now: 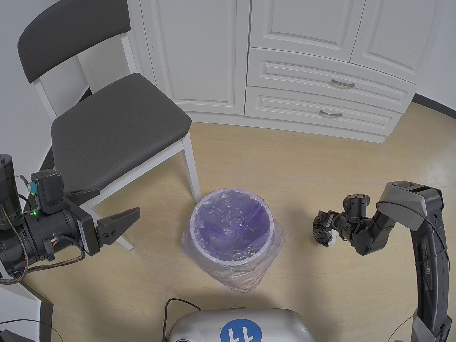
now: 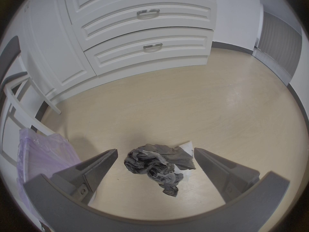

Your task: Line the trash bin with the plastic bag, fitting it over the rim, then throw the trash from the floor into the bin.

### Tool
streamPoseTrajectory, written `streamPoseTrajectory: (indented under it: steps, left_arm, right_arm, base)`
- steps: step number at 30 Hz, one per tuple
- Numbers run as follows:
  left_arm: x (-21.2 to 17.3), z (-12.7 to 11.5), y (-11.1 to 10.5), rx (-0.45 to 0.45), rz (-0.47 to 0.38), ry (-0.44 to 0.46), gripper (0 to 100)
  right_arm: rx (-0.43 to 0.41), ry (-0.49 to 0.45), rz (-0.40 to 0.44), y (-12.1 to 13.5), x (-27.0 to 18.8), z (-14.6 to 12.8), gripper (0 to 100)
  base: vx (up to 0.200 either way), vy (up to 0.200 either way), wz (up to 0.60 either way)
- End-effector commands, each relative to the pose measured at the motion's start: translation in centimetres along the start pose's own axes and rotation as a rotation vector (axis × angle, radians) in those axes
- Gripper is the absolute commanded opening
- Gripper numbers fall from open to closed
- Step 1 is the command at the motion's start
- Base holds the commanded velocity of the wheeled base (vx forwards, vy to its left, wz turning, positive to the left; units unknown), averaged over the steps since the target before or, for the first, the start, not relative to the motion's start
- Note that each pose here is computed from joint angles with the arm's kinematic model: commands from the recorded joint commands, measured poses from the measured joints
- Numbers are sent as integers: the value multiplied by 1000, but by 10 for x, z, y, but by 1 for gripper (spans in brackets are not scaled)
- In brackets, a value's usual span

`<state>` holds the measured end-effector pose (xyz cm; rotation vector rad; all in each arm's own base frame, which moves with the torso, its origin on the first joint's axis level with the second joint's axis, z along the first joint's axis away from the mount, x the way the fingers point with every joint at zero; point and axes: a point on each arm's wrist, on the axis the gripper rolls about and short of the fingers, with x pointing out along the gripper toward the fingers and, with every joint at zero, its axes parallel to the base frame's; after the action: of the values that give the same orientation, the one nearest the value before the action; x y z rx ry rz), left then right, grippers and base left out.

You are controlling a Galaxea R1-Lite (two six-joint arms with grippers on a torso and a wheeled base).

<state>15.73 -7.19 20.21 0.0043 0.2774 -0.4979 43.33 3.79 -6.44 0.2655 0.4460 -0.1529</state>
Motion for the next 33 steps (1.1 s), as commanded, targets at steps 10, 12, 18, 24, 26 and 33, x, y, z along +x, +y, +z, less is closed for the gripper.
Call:
streamPoseTrajectory:
  steps: [10, 12, 18, 24, 26, 33]
  left_arm:
    - [1, -1, 0, 1, -1, 7, 100]
    - [1, -1, 0, 1, -2, 7, 100]
    - [2, -2, -1, 3, -7, 10, 100]
    - [3, -3, 0, 2, -5, 19, 100]
    - [3, -3, 0, 2, -5, 18, 100]
    - [7, -5, 0, 1, -4, 33, 100]
  right_arm:
    - [14, -5, 5, 8, 7, -6, 100]
    - [8, -3, -7, 7, 7, -8, 100]
    - [-40, 22, -15, 12, 10, -7, 100]
    - [-58, 55, -26, 15, 13, -5, 100]
    - [-98, 48, -43, 17, 17, -1, 100]
    - [-158, 46, -67, 16, 18, -2, 100]
  base:
    - [0, 0, 0]
    - [0, 0, 0]
    - [0, 0, 0]
    - [0, 0, 0]
    - [0, 0, 0]
    - [0, 0, 0]
